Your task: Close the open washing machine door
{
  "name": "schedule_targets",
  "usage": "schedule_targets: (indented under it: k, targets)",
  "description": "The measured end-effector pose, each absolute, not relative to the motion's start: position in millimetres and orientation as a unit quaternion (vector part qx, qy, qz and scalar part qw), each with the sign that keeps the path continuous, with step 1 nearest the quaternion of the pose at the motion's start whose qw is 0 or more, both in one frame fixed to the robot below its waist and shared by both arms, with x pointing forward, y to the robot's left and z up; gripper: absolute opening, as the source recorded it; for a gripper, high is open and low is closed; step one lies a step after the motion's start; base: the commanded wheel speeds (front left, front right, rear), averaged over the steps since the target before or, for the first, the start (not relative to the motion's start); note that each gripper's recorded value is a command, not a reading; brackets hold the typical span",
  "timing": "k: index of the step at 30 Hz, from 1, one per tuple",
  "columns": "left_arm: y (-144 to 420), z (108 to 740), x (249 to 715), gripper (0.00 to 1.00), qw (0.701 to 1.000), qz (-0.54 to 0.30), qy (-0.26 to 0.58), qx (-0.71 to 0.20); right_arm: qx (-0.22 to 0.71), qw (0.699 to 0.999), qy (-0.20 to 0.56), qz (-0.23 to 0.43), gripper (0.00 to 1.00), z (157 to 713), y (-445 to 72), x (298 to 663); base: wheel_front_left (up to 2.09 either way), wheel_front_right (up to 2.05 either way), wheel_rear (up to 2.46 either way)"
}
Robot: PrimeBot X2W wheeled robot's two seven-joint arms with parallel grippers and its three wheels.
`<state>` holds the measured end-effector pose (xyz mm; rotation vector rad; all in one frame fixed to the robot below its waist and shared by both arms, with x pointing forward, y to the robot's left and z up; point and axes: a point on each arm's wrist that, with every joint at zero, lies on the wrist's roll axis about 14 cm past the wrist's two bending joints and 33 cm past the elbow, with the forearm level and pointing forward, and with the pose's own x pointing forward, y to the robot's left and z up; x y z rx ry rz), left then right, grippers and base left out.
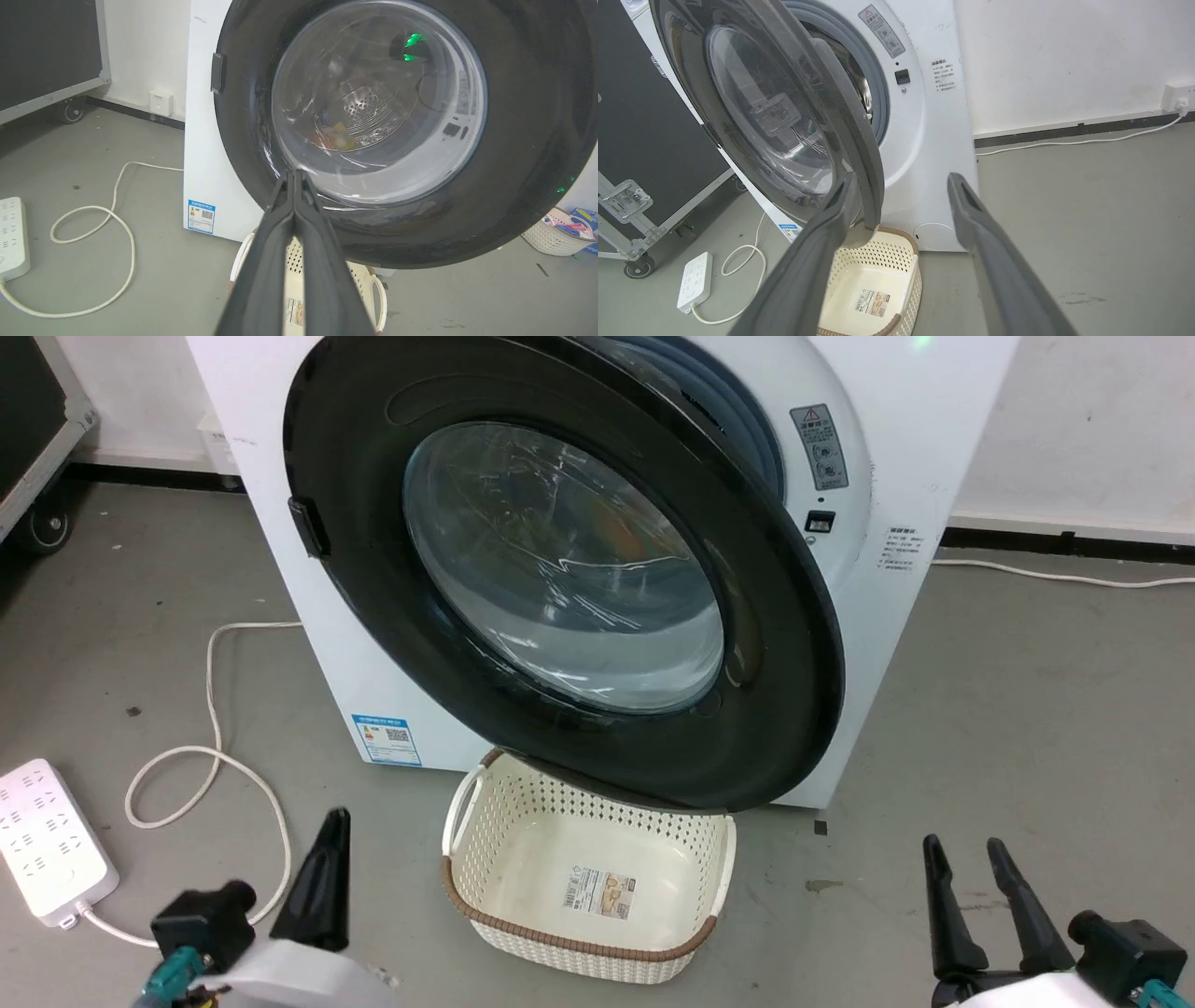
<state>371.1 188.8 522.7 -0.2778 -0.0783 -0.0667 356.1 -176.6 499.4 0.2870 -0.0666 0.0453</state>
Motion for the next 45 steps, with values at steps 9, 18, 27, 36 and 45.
schedule_targets:
  k: [9, 18, 27, 36, 45]
  targets:
    - [197.1, 502.6, 365.0, 0.00, 0.990, -0.006, -0.012, -0.139, 0.136, 0.990, -0.020, 0.034, 0.42, 492.3, -168.6, 355.1, 0.00, 0.00, 0.00]
    - [201.0, 510.8, 367.3, 1.00, 0.992, 0.000, -0.027, -0.125, 0.111, 0.993, -0.018, 0.036, 0.00, 491.1, -169.6, 355.7, 0.00, 0.00, 0.00]
    - [203.0, 523.1, 371.5, 1.00, 0.993, 0.000, -0.048, -0.104, 0.099, 0.991, -0.019, 0.087, 0.00, 504.5, -138.7, 375.0, 0.00, 0.00, 0.00]
    - [204.4, 527.4, 380.5, 1.00, 0.994, 0.003, -0.058, -0.094, 0.085, 0.988, 0.005, 0.126, 0.00, 500.7, -110.3, 419.7, 0.00, 0.00, 0.00]
    - [202.9, 514.7, 397.4, 1.00, 0.994, 0.005, -0.045, -0.097, 0.085, 0.989, 0.018, 0.120, 0.00, 483.7, -106.8, 467.3, 0.00, 0.00, 0.00]
